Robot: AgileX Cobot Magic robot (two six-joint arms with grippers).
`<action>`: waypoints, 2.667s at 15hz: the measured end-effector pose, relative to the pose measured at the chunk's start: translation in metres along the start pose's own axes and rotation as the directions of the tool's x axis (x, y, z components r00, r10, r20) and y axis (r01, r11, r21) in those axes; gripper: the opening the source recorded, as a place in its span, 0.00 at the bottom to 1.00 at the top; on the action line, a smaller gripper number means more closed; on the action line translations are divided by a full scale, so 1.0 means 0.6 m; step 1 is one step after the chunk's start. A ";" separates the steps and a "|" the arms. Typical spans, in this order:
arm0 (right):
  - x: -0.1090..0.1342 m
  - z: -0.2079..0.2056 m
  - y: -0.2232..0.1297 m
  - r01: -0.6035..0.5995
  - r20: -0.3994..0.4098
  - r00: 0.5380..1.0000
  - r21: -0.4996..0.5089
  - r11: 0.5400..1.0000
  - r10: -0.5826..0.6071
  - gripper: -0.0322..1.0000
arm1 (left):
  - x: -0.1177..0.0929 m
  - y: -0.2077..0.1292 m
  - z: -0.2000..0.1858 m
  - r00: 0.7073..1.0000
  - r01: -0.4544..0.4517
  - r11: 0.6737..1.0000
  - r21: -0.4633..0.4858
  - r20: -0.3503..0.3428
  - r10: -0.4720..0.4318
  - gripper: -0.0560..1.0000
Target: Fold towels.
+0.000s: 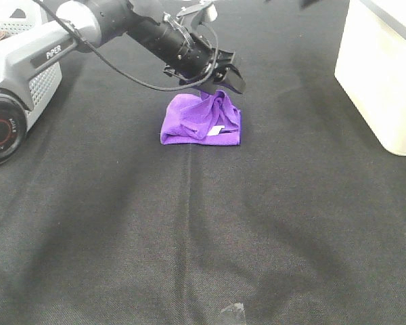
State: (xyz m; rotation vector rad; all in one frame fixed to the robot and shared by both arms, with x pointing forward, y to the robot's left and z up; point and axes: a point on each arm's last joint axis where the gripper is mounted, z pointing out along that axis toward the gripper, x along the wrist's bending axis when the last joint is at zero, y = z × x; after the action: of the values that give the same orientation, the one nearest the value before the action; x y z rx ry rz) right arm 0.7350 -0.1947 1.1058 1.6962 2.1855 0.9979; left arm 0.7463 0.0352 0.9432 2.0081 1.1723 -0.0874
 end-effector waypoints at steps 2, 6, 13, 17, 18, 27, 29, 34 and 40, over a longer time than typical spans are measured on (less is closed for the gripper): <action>0.008 -0.014 0.005 -0.004 -0.023 1.000 -0.020 1.000 0.003 0.71 | 0.011 0.007 -0.024 1.000 -0.007 1.000 0.010 -0.020 0.008 0.65; 0.024 -0.014 0.006 -0.035 -0.135 0.990 -0.027 0.999 0.031 0.71 | 0.063 0.038 -0.140 0.951 -0.039 0.998 0.052 -0.303 0.053 0.71; 0.124 0.158 -0.058 0.121 -0.461 0.884 0.083 0.989 -0.070 0.71 | 0.122 0.030 -0.205 0.758 0.009 0.984 0.177 -0.643 0.109 0.76; 0.185 0.276 -0.130 0.193 -0.498 0.863 0.165 0.967 -0.087 0.71 | 0.148 0.038 -0.258 0.731 0.055 0.993 0.107 -0.682 0.033 0.76; 0.182 0.300 -0.141 0.188 -0.489 0.868 0.168 0.968 -0.084 0.71 | 0.152 0.041 -0.272 0.725 0.059 0.994 0.092 -0.688 0.020 0.76; 0.052 0.336 -0.160 0.132 -0.360 0.932 0.252 0.959 -0.034 0.71 | 0.148 0.046 -0.288 0.748 0.070 0.996 0.057 -0.664 -0.014 0.76; -0.024 0.320 -0.154 0.058 -0.313 0.949 0.270 0.961 0.030 0.71 | 0.148 0.046 -0.288 0.748 0.070 0.996 0.057 -0.664 -0.014 0.76; -0.111 0.290 -0.143 -0.110 -0.316 0.930 0.251 0.962 0.189 0.71 | 0.148 0.046 -0.288 0.748 0.070 0.996 0.057 -0.664 -0.014 0.76; -0.079 0.216 -0.089 -0.088 -0.355 0.924 0.156 0.984 0.139 0.72 | 0.147 0.046 -0.288 0.749 0.069 0.996 0.058 -0.662 -0.013 0.76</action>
State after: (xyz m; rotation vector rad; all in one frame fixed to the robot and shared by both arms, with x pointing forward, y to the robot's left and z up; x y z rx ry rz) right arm 0.7781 -0.1943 0.9642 1.8411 2.4551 1.3143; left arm 0.7640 0.2045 1.0407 2.1480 1.6672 0.6267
